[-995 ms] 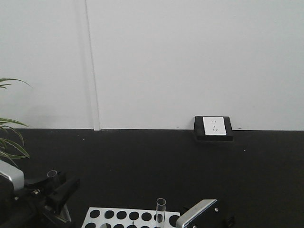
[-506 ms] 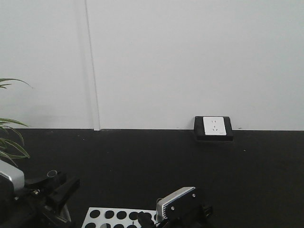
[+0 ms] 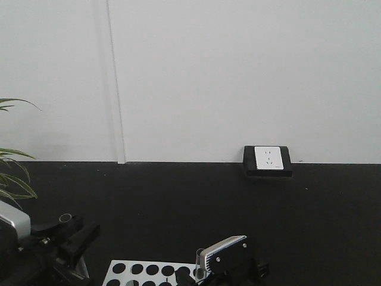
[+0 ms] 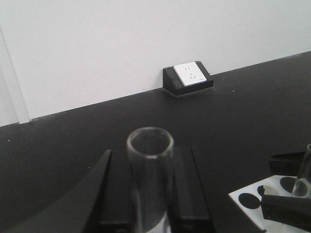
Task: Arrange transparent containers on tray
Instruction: 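Lower the right gripper onto the other clear test tube and close, then lift both held test tubes up out of the rack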
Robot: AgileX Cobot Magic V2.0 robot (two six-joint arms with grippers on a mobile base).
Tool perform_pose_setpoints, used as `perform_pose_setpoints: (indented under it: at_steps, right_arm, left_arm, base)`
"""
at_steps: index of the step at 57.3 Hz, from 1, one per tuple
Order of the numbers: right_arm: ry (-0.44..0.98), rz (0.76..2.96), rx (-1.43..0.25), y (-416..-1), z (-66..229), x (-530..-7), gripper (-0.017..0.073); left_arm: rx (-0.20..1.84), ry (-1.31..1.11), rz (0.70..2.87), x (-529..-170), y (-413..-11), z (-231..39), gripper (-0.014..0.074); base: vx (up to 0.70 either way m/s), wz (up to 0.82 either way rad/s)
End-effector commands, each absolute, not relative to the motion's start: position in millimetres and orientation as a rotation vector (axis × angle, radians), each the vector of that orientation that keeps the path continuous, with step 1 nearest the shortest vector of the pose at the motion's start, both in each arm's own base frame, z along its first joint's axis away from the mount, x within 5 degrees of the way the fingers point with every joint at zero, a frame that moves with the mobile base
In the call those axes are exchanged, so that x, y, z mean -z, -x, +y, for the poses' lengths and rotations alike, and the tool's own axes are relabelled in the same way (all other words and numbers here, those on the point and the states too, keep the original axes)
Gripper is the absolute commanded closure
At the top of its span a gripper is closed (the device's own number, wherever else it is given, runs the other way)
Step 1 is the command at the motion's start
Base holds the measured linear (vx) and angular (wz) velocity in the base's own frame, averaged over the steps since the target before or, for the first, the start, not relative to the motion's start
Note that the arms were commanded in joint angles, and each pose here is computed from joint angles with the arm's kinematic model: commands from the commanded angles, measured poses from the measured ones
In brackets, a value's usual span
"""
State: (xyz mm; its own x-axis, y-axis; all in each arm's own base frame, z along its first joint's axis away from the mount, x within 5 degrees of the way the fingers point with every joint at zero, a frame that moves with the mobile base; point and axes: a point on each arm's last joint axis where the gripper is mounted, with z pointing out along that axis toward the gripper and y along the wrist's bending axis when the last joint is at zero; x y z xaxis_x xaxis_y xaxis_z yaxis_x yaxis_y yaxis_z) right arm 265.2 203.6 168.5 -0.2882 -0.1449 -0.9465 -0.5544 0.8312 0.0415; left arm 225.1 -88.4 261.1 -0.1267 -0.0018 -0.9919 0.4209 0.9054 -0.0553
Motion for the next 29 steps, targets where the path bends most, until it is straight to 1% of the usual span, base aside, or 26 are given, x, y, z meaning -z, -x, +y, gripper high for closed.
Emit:
perform_pose_setpoints:
  at_steps: [1,9,21,29]
  right_arm:
    - [0.489,1.715,-0.469,-269.5,206.1,-194.4,0.0069]
    - [0.492,1.714,-0.469,-269.4,206.3,-194.4,0.0139]
    - [0.495,1.721,-0.468,-269.2,206.3,-193.7,0.0280]
    - [0.492,1.699,-0.475,-267.4,205.1,-202.4,0.0365]
  left_arm:
    - [0.405,-0.303,1.545,-281.6,-224.1,-89.7,0.0511]
    - [0.405,-0.303,1.545,-281.6,-224.1,-89.7,0.0511]
    - [0.405,-0.303,1.545,-281.6,-224.1,-89.7,0.0511]
    - [0.405,-0.303,1.545,-281.6,-224.1,-89.7,0.0511]
  base:
    - [0.00,0.00]
    - [0.00,0.00]
    - [0.00,0.00]
    - [0.00,0.00]
